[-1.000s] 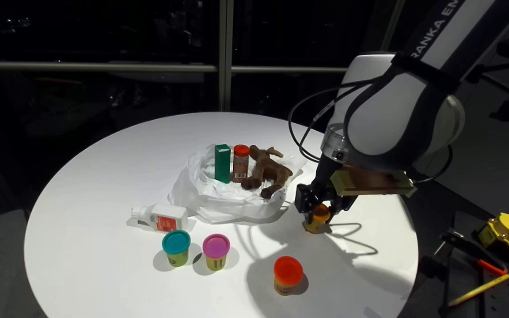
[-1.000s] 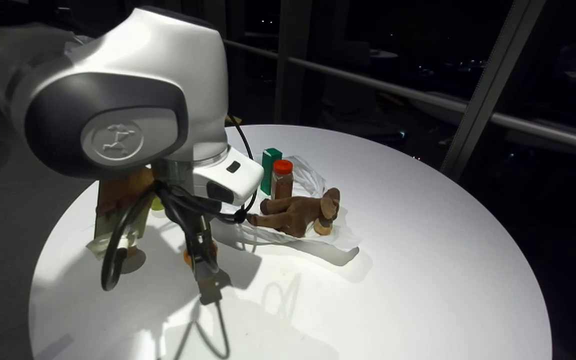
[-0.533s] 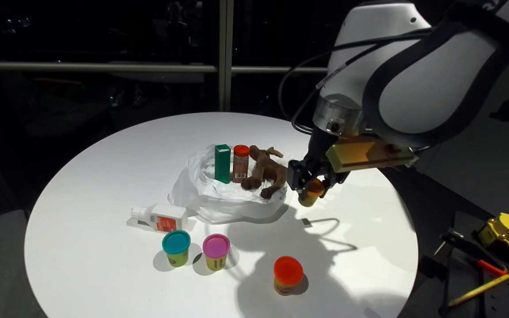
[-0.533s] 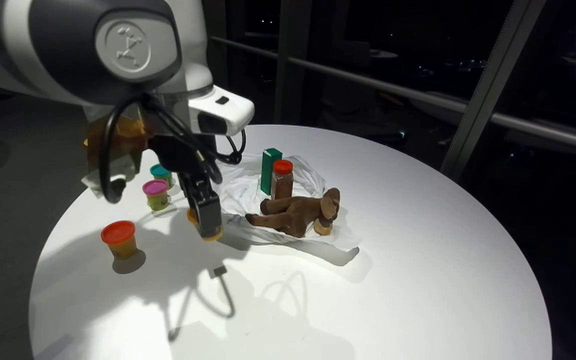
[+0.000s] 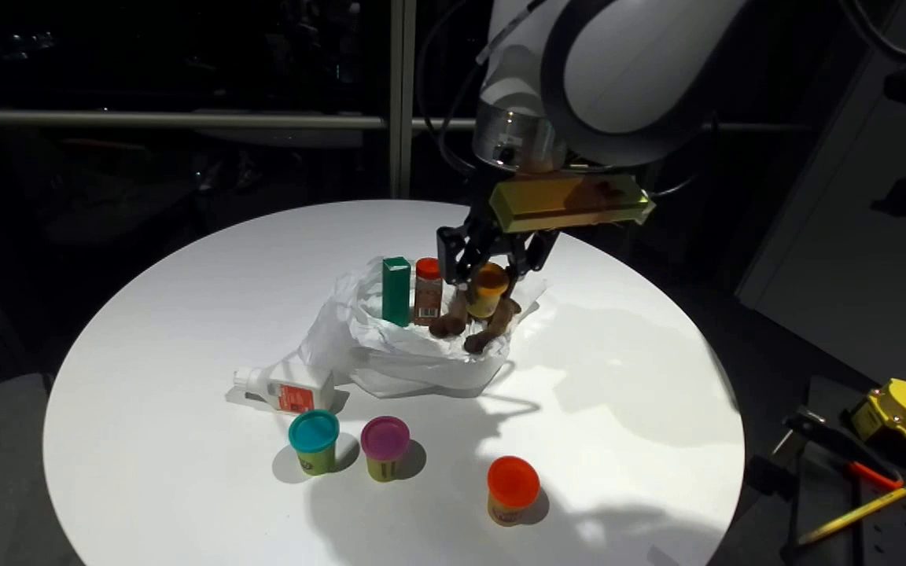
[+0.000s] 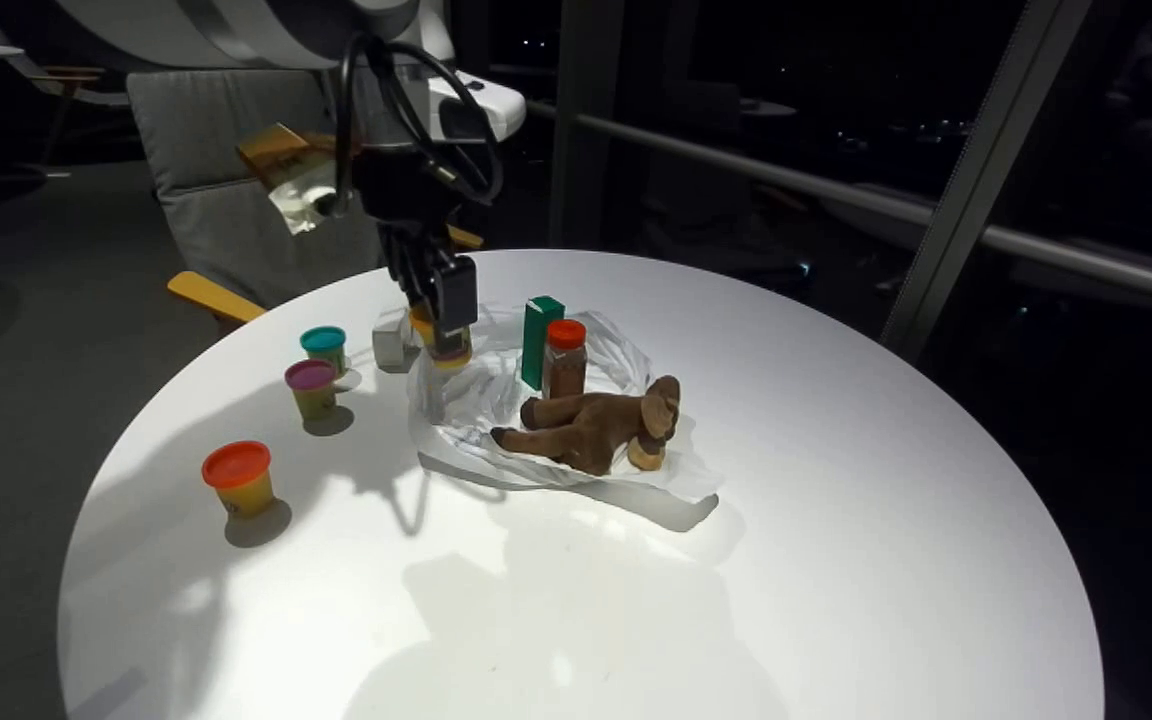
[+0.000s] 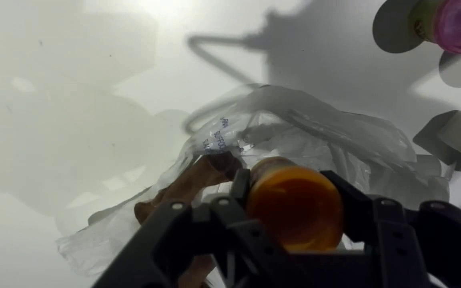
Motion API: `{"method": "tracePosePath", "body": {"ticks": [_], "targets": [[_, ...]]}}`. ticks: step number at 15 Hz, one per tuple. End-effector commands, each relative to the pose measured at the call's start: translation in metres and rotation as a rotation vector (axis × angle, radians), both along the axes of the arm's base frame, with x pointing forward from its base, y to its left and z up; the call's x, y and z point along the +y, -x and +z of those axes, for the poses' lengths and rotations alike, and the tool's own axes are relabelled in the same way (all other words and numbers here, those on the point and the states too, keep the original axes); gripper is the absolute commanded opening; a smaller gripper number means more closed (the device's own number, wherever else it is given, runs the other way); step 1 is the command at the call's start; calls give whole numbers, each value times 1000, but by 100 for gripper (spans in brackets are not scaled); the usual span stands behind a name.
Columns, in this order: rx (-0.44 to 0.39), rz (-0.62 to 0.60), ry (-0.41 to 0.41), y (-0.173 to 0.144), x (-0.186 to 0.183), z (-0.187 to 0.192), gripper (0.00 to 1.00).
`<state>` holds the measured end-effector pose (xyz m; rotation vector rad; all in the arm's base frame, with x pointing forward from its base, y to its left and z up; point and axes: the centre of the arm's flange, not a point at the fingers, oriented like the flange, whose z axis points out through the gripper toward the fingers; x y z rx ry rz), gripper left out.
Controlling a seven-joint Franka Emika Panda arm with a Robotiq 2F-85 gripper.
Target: Put the things on the table into the plastic bag
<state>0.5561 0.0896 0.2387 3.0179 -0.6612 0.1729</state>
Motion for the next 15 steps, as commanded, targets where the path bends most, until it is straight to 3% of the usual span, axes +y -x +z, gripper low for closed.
{"method": "tracePosePath", "body": {"ticks": [1, 15], "targets": [[40, 8, -16, -45, 8, -7, 23], [86, 43, -104, -102, 11, -102, 23]]}}
